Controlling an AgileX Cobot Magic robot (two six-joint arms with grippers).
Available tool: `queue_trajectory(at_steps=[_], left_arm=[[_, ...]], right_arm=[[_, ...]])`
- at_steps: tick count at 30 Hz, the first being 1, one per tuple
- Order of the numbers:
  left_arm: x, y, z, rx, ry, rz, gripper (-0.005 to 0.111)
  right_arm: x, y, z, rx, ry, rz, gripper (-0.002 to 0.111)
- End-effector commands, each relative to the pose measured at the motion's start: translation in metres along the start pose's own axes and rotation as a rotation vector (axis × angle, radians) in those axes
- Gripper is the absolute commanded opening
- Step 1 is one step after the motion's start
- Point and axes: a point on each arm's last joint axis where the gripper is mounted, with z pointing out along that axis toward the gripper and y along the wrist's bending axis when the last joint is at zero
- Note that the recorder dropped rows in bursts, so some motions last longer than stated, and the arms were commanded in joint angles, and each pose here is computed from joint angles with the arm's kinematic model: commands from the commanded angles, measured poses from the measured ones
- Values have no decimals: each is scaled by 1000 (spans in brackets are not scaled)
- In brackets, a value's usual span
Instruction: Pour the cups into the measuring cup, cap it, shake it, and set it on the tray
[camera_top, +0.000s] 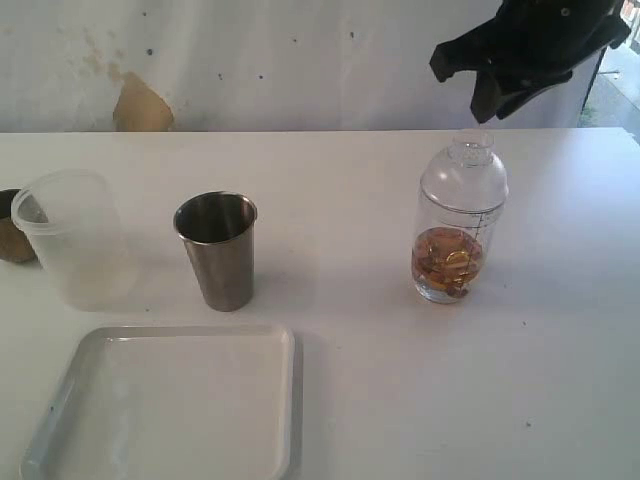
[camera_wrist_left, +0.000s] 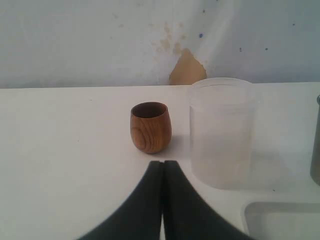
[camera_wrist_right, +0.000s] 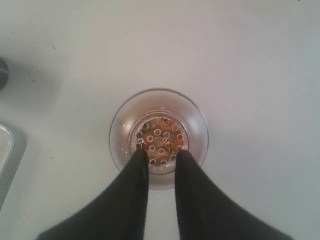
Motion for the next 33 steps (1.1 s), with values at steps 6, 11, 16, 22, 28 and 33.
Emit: queue_trajectory(at_steps=[6,11,16,22,28,33], left_arm=[[2,0,0,-5,0,1,0],[2,0,0,-5,0,1,0],[2,0,0,-5,0,1,0],[2,0,0,-5,0,1,0],[2,0,0,-5,0,1,0],[2,0,0,-5,0,1,0]], right_arm=[[1,0,10,-2,29,-10,0],[0,-1,20,-6,51,-8,0],[0,-1,22,-8,57,-7,0],[0,-1,30,-9,74,-3,0],[-1,-1,36,-8,88,-1,0],[-1,-1,35,-10,86,0,0]])
